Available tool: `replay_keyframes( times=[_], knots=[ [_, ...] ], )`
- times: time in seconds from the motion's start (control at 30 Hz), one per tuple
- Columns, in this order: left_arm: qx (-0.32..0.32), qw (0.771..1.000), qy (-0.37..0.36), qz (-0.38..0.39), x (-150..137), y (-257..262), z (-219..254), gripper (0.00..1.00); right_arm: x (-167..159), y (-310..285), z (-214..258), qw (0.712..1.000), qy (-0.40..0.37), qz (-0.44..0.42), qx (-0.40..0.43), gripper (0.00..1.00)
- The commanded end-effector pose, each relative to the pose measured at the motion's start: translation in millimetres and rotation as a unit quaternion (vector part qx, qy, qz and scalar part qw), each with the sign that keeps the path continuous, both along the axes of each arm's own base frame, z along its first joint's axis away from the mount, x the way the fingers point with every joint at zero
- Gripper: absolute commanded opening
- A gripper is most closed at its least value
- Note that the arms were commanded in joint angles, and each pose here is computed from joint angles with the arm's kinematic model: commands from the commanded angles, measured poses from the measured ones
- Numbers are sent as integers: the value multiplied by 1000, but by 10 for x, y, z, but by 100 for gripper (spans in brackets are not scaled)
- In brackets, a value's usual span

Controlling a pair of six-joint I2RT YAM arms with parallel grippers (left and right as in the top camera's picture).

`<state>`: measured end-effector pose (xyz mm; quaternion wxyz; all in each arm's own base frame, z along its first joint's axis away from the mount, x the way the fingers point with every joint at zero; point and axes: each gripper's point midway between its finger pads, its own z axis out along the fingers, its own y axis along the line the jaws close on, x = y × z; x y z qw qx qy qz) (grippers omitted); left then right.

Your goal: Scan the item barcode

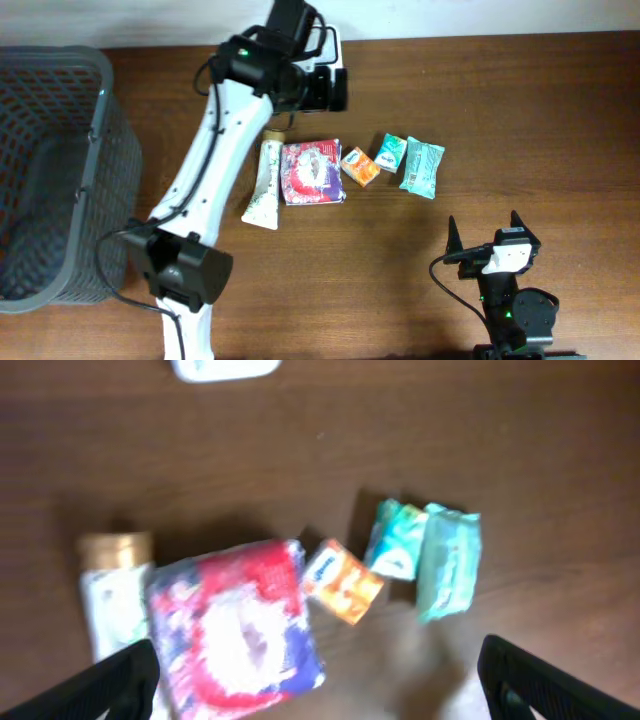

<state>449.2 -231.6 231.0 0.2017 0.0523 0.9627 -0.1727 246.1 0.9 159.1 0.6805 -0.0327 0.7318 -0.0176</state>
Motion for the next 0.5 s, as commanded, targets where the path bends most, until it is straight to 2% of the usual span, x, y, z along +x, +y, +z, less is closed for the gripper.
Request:
replay_keyframes(
  times=[0.0,0.07,0.17,0.33,0.47],
  knots=[
    [21,999,0,23,-49,412,158,99,0,-2,-32,1000,2,-2,5,99],
    [70,995,19,67,-53,814,77,99,0,-2,-33,1000,2,-2,5,99],
    [88,990,27,106,1,1180,52,99,0,-2,-32,1000,2,-2,5,99],
    [116,984,20,133,51,1405,51,99,0,-2,-33,1000,2,-2,5,99],
    [176,971,1,162,88,1643,75,99,1,-2,-34,1000,3,-2,5,99]
  ],
)
